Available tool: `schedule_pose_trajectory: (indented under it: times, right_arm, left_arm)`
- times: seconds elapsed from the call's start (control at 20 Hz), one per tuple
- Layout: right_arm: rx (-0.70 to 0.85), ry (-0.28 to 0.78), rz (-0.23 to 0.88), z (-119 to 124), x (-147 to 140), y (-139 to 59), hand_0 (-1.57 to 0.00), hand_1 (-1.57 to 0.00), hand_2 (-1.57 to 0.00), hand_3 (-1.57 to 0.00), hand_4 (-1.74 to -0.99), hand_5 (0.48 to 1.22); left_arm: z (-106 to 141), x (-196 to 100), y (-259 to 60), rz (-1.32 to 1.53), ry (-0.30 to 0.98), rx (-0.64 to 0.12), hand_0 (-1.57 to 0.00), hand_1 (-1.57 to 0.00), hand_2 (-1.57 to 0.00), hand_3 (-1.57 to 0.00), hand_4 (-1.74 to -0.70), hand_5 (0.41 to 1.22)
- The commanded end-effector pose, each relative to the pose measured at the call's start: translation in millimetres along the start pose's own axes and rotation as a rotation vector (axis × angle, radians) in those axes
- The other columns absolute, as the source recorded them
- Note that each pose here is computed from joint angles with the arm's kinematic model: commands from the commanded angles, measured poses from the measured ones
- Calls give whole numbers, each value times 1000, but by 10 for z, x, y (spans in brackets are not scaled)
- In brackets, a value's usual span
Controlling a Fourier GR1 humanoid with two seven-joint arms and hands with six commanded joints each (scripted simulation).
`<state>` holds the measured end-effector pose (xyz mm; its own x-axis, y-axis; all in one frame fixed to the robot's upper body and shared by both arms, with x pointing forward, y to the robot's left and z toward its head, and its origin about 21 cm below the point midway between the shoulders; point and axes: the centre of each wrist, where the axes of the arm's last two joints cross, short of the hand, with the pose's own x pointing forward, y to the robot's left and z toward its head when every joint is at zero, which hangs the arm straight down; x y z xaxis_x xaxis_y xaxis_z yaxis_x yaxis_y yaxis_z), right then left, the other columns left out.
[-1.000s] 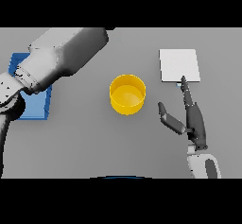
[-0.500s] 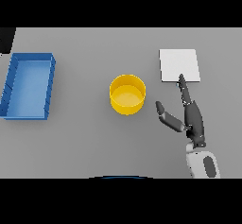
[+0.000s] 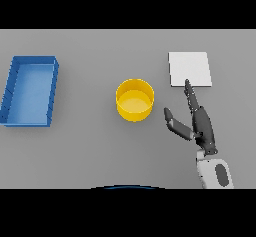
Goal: Pick up the red beaker and tilt it to pour out 1 green nut into yellow bowl. Pick up the yellow bowl and place it on the metallic measuring scale.
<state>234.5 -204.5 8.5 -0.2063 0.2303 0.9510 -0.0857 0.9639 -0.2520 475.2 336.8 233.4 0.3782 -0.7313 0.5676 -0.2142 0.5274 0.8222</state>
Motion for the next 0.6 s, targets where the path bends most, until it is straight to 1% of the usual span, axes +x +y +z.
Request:
schedule_pose_trajectory:
  times: [0.0,0.05,0.1,0.15,0.2,0.25,0.3,0.35,0.4,0.45,0.55]
  right_arm:
    - [3,-21,20,3,1,-33,1,1,1,1,-1168,680]
    - [-2,-27,16,8,21,-76,1,1,1,1,-1181,687]
    - [-1,-27,28,-7,39,-65,1,1,1,1,-1188,696]
    - [1,-21,35,23,27,-59,1,1,1,1,-1191,702]
    - [-2,-18,39,21,34,-65,1,1,1,1,-1192,704]
    - [3,-7,31,-6,29,-31,1,1,1,1,-1194,703]
    - [9,-15,34,8,6,-34,1,1,1,1,-1199,707]
    - [4,-13,38,-1,-2,-63,1,1,1,1,-1202,709]
    - [8,-19,40,0,1,-52,1,1,1,1,-1207,708]
    - [5,-17,41,-10,10,-61,1,1,1,1,-1205,704]
    - [-4,-5,40,-4,-12,-52,1,1,1,1,-1201,696]
  left_arm:
    - [-6,-106,-31,36,14,1,-1571,-1571,-1571,-1518,-1741,1221]
    - [-8,-209,-87,63,56,-7,-1571,-1571,-1571,-1488,-1741,1221]
    - [-4,-298,-155,93,96,-17,-1571,-1571,-1571,-1462,-1741,1221]
    - [9,-422,-255,123,115,-30,-1571,-1571,-1571,-1428,-1741,1221]
    - [25,-523,-311,153,144,-33,-1571,-1571,-1571,-1396,-1741,1221]
    - [52,-586,-362,173,143,-39,-1571,-1571,-1571,-1374,-1741,1221]
    - [83,-683,-406,190,159,-33,-1571,-1571,-1571,-1374,-1741,1221]
    - [136,-767,-502,214,172,-43,-1571,-1571,-1571,-1379,-1741,1221]
    - [180,-798,-519,232,194,-39,-1571,-1571,-1571,-1376,-1741,1221]
    - [241,-886,-566,250,204,-30,-1571,-1571,-1571,-1376,-1741,1221]
    - [387,-1007,-702,285,226,-40,-1571,-1571,-1571,-1396,-1741,1221]
